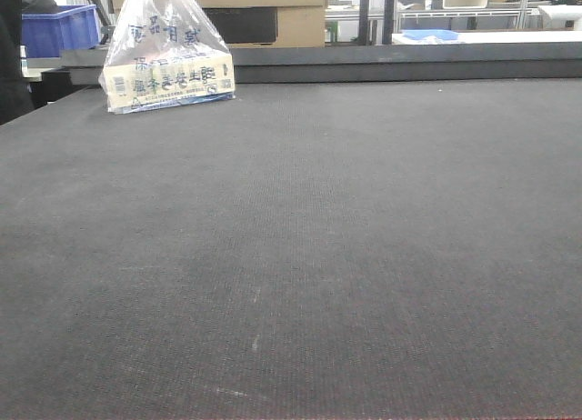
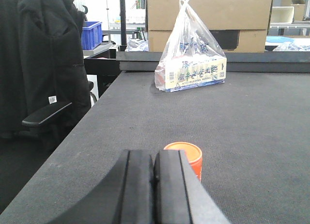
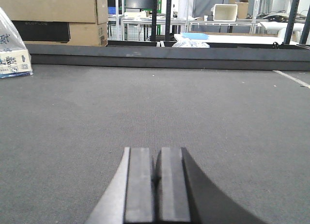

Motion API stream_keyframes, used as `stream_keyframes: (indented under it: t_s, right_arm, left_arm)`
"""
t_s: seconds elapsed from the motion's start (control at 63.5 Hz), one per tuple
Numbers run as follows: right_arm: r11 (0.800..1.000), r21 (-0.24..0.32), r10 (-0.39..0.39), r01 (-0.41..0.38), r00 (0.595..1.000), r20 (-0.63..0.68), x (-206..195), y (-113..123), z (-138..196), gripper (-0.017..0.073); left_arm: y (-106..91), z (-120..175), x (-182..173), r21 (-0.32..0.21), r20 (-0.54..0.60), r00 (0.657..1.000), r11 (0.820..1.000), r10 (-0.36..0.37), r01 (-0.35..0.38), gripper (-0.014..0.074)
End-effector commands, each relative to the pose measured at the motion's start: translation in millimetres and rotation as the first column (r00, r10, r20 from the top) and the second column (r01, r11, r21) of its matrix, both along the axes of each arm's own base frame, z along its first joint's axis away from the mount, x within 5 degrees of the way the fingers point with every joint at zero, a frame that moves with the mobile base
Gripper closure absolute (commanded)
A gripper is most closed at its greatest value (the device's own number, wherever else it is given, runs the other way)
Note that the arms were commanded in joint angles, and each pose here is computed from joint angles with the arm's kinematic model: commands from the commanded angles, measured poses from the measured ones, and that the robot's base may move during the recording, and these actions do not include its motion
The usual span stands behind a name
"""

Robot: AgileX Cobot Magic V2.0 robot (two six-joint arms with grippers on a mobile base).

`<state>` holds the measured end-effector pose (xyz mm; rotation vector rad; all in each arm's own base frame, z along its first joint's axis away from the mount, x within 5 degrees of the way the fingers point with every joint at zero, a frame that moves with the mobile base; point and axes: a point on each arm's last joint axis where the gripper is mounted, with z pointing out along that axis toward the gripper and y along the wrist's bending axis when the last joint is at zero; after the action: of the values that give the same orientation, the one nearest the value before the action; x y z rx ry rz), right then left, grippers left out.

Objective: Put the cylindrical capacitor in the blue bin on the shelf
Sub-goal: 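Lower left gripper to orange capacitor, right gripper to dark red capacitor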

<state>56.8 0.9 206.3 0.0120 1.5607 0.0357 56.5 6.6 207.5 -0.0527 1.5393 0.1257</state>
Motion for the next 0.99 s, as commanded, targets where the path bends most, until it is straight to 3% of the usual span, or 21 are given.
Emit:
stream_keyframes:
  t_s: [0.0, 0.63, 0.804, 0.883, 0.977]
  right_arm:
    - [1.000, 0.002, 0.000, 0.000, 1.000, 0.024, 0, 0, 2, 0.0721]
    - [1.000, -0.002, -0.001, 0.001, 1.000, 0.024, 0, 0, 2, 0.0721]
    - [1.000, 0.002, -0.001, 0.000, 0.999, 0.039, 0, 0, 3, 0.0721]
    - [0.998, 0.060, 0.008, -0.010, 1.000, 0.026, 0, 1, 3, 0.0721]
    - [0.998, 0.056, 0.011, -0.014, 0.999, 0.051, -3, 1, 21, 0.0721]
  left_arm:
    - [-0.4, 3, -1, -0.005, 0.025, 1.000, 1.000, -0.005, 0.005, 0.0705]
    - [-0.4, 3, -1, -0.005, 0.025, 1.000, 1.000, -0.005, 0.005, 0.0705]
    - [-0.8, 8, -1, 0.005, 0.081, 0.997, 1.000, -0.010, 0.009, 0.0705]
    - [-0.6, 6, -1, -0.040, 0.046, 0.999, 0.999, -0.008, 0.010, 0.0705]
    - [-0.8, 28, -4, -0.067, 0.002, 1.000, 0.998, -0.008, 0.008, 0.0705]
